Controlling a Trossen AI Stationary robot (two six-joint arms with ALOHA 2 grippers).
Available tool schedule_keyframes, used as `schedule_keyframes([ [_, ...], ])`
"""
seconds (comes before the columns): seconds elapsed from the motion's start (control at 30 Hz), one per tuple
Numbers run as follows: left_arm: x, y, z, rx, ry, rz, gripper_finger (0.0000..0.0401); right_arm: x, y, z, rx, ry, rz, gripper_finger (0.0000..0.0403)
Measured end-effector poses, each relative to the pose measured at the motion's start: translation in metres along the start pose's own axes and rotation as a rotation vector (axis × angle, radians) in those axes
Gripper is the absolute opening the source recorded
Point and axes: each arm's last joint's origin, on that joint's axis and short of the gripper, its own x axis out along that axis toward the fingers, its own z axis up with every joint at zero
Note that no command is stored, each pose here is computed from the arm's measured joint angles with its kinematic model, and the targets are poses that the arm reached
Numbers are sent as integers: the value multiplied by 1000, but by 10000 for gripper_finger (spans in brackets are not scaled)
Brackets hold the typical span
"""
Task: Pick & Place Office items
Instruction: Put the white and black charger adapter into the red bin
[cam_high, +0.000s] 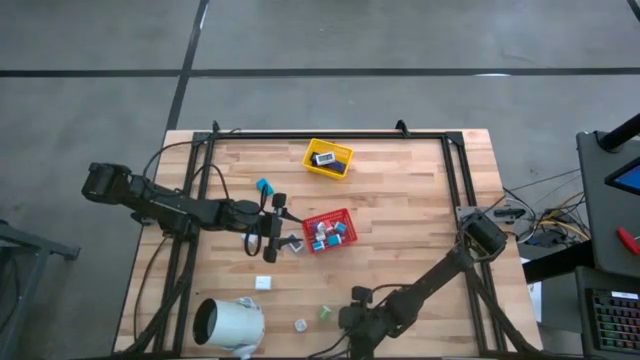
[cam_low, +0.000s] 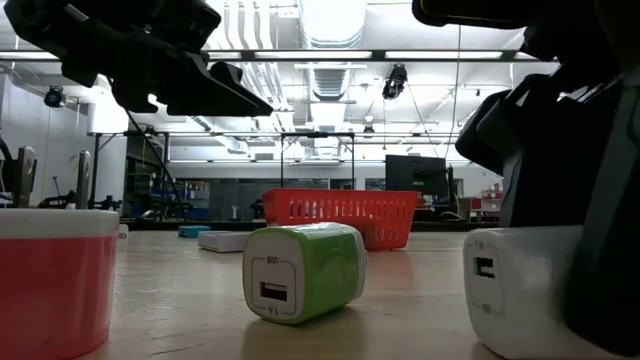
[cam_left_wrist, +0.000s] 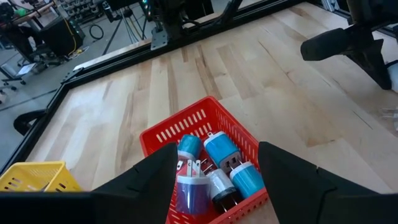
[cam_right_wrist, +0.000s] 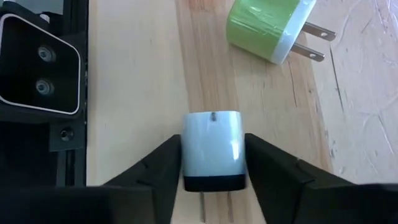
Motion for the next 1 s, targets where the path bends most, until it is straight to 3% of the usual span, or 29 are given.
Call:
schedule_keyframes([
  [0.1,0,0,0,-3,0,0,227,0,0,-1,-13,0,1,126],
  [0.47,0,0,0,-3,-1,0,227,-1,3,-4,-73,-24,-23,126],
  [0.7,0,0,1,-3,-6,2,227,-4,9,-9,-108,-119,-98,126],
  [1.0,0,1,2,-4,-20,6,227,-6,21,-4,-223,-291,-77,126],
])
